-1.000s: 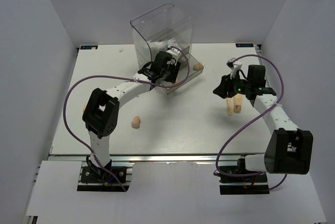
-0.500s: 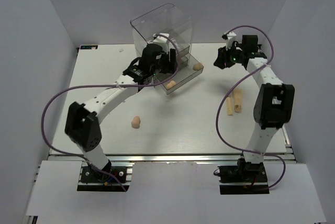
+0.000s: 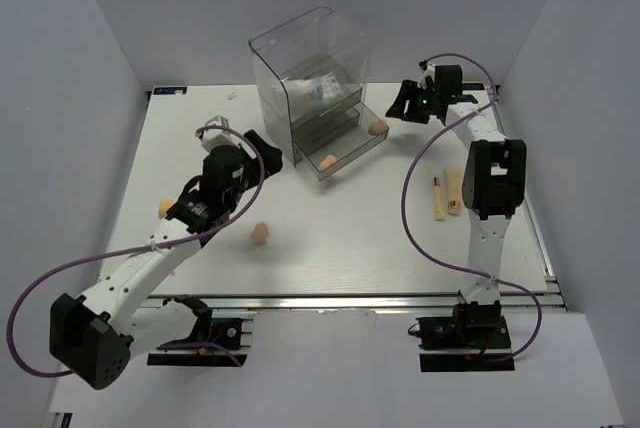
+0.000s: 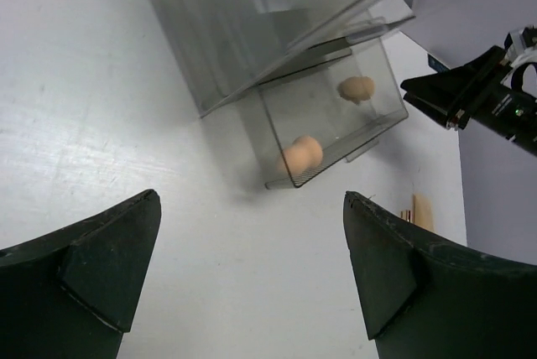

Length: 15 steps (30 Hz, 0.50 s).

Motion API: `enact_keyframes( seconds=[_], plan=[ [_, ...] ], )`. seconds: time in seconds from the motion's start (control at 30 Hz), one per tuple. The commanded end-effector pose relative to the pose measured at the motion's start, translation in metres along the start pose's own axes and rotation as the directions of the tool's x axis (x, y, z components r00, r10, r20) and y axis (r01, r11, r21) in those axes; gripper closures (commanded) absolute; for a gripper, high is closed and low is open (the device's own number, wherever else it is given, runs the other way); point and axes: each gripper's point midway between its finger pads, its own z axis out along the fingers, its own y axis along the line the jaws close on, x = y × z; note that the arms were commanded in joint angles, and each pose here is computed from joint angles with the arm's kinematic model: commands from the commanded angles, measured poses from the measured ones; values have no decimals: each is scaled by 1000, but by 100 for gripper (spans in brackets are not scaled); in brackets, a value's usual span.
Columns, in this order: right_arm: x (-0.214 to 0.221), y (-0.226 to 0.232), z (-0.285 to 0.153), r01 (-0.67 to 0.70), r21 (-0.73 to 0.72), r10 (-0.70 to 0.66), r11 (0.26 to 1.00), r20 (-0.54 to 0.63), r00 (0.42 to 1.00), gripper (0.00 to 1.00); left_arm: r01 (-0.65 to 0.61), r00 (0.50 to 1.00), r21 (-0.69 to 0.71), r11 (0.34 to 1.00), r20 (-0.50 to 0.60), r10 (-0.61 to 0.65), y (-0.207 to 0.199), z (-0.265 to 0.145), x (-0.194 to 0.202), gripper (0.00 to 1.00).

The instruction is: Organize the makeup

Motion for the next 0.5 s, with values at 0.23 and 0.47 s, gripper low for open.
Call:
enact_keyframes(
  seconds=[0.23,0.47],
  plan=[
    [-16,2,40,-16,-8,17,1000,65,998,44,173,985,-93,981,43,-169,29,-9,6,2],
    [9,6,56,-7,-12,7,1000,17,1000,45,161,987,-114,980,14,-161,32,-6,14,2]
  ],
)
